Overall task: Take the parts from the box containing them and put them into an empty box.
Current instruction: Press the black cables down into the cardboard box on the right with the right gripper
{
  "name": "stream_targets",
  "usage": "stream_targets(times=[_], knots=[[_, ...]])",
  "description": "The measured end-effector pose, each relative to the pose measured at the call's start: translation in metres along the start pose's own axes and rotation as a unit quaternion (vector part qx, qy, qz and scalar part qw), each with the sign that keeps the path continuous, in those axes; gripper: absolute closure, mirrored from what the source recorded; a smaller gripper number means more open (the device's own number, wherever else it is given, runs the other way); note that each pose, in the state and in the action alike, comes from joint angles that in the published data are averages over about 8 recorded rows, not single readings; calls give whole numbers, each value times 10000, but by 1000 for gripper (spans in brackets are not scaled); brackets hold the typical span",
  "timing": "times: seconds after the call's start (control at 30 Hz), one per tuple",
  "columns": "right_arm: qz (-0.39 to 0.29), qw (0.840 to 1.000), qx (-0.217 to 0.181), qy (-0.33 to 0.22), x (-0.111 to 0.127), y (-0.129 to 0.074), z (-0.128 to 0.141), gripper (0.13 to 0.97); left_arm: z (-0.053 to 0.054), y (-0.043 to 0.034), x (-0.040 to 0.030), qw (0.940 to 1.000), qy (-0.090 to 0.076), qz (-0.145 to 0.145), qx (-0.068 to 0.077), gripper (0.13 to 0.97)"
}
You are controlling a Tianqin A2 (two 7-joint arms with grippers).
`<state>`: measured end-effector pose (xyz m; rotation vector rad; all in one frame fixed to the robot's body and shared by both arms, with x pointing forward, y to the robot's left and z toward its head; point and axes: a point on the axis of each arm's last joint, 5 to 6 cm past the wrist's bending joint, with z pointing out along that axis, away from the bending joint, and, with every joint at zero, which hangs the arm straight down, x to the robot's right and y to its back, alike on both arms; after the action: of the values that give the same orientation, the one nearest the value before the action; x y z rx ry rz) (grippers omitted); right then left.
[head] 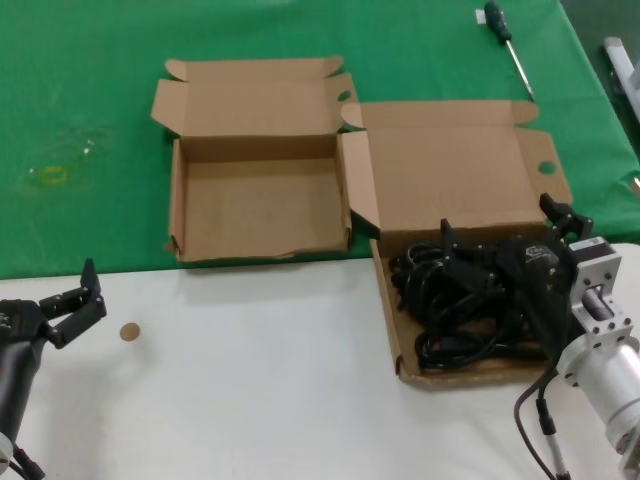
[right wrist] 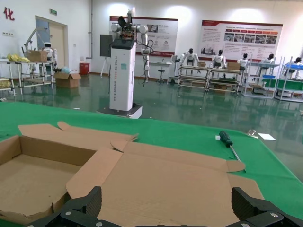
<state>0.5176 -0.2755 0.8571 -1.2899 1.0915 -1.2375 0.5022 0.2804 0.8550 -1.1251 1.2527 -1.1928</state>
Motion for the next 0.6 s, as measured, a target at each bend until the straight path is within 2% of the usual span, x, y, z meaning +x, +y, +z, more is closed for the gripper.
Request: stream_targets(times=[0.6], knots=[[0, 10000, 0, 0, 0, 0, 0, 130, 0, 0, 0, 10000, 0, 0, 0, 132]])
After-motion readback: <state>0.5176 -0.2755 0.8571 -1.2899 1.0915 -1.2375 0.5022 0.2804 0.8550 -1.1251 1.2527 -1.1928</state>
